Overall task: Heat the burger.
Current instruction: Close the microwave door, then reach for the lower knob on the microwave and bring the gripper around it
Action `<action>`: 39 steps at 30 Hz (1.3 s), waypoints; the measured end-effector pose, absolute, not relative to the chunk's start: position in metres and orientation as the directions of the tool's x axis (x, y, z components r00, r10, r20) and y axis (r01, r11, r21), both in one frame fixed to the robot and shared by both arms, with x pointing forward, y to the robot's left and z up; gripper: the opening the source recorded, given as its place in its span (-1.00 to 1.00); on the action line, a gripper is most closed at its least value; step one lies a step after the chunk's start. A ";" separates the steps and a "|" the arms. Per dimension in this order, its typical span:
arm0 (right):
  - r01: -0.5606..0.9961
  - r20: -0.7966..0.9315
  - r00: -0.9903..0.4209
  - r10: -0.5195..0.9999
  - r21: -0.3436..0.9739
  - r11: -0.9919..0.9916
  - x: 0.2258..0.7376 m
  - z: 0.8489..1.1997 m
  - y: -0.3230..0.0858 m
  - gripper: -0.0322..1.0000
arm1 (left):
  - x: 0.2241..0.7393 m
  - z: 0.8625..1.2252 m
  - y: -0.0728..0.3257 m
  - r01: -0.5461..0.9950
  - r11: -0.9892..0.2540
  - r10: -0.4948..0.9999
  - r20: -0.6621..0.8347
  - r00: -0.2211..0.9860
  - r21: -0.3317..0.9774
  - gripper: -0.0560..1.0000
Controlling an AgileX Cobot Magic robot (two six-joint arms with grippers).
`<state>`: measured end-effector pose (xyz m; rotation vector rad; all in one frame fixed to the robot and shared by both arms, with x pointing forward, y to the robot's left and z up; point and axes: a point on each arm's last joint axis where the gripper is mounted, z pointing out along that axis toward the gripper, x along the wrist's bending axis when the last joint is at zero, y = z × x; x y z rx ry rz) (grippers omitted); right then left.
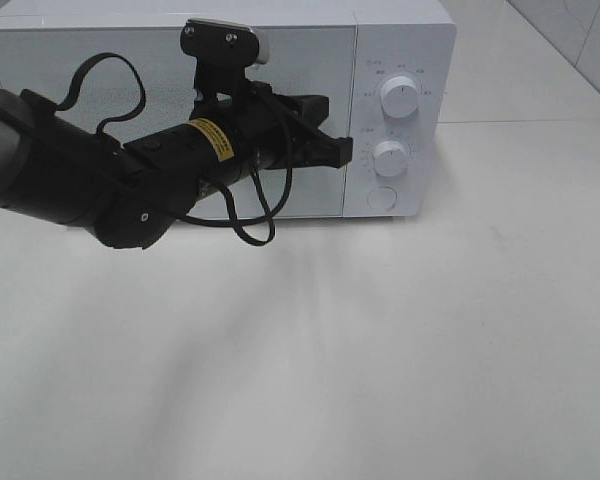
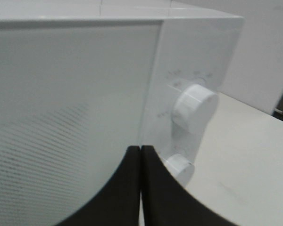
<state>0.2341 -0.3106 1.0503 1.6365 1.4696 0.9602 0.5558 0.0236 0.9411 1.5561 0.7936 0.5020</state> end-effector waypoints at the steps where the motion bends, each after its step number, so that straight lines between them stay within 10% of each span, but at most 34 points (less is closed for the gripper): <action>1: 0.455 0.060 0.070 0.996 0.886 -0.086 0.234 1.050 -0.311 0.48 | 0.556 0.941 0.024 0.197 -0.007 0.733 -0.129 0.668 0.980 -0.89; 7: 0.455 0.060 0.070 0.996 0.886 -0.086 0.234 1.050 -0.311 0.48 | 0.537 0.940 0.023 0.321 -0.148 0.731 -0.115 0.673 0.935 -0.57; 12: 0.455 0.060 0.070 0.996 0.886 -0.086 0.234 1.050 -0.311 0.48 | 0.527 0.933 0.035 0.502 -0.326 0.765 -0.089 0.638 0.801 0.60; 15: 0.455 0.060 0.070 0.996 0.886 -0.086 0.234 1.050 -0.311 0.48 | 0.519 0.933 0.043 0.577 -0.392 0.780 -0.075 0.622 0.716 0.89; 39: 0.455 0.060 0.070 0.996 0.886 -0.086 0.234 1.050 -0.311 0.48 | 0.492 0.996 0.127 0.844 -0.404 0.896 -0.033 0.443 0.353 0.98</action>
